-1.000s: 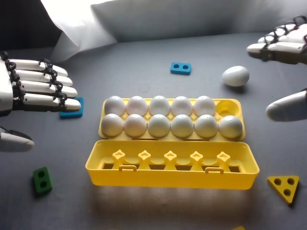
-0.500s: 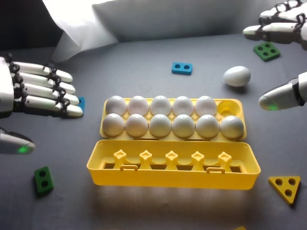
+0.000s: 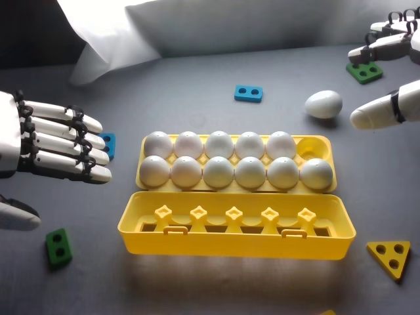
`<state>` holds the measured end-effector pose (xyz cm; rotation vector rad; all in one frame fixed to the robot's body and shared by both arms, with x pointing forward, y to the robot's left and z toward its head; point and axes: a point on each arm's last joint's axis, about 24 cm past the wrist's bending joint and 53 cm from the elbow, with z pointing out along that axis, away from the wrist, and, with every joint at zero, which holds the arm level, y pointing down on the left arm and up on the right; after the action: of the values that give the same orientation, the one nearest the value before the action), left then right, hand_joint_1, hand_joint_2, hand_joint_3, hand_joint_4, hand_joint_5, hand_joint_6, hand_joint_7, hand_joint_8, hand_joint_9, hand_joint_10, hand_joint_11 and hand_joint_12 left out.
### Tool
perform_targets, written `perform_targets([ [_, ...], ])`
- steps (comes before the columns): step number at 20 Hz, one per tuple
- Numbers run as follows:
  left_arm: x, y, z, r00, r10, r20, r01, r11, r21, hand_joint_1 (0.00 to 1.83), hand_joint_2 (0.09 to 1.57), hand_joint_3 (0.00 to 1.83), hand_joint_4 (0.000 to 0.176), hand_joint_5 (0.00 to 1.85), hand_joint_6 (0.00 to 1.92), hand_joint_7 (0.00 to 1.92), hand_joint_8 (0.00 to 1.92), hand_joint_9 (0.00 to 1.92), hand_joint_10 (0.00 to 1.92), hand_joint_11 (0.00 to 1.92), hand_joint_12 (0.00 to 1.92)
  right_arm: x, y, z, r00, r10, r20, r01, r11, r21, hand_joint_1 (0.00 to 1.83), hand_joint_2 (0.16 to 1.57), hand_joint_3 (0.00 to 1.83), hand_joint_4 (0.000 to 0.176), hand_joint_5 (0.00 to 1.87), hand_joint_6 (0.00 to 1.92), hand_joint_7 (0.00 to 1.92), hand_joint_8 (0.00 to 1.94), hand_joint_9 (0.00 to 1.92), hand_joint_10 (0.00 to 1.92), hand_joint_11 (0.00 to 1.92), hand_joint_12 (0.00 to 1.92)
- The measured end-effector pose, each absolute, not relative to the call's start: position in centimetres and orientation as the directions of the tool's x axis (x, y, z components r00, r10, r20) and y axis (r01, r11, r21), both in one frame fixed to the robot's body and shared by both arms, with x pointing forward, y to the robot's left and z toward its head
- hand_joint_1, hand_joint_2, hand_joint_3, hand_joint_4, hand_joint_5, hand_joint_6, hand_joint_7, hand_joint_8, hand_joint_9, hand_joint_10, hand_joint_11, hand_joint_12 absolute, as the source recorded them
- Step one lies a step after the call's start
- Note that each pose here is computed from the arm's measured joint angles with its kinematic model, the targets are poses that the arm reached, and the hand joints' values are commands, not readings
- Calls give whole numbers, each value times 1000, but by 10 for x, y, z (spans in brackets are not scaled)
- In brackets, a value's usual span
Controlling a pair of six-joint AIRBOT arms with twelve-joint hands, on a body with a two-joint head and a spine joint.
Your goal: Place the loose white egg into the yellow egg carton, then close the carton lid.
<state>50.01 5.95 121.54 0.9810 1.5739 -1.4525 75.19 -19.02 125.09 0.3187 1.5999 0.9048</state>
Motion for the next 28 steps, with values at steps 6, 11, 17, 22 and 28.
perform_targets([
  [6,493,69,1204,-395,120,-911,918,15,-396,0,1441,0,0,231,3,235,5,177,3,0,258,773,-180,1242,-255,645,-720,-269,668,693,833,726,6,176,467,22,0,0,0,0,0,0],
  [11,475,72,1181,-436,190,-880,893,-31,-449,0,1437,0,0,257,5,257,2,185,0,0,313,783,-162,1238,-261,645,-718,-280,661,696,882,757,13,176,486,16,0,0,0,0,0,0],
  [17,478,73,1165,-507,219,-834,854,-6,-521,0,1432,0,0,223,0,234,1,182,2,0,247,802,-162,1242,-240,679,-694,-267,641,719,882,763,3,176,568,10,0,0,0,0,0,0],
  [22,470,67,1166,-511,225,-830,848,-31,-530,0,1441,1,0,262,1,271,2,227,2,0,392,816,-160,1240,-242,710,-661,-245,614,750,827,763,1,176,589,10,0,0,0,0,0,0],
  [28,463,62,1167,-517,227,-826,841,-44,-539,0,1453,0,0,255,0,274,1,232,0,1,321,829,-152,1236,-240,727,-643,-235,599,766,854,753,0,176,692,13,0,0,0,0,0,0],
])
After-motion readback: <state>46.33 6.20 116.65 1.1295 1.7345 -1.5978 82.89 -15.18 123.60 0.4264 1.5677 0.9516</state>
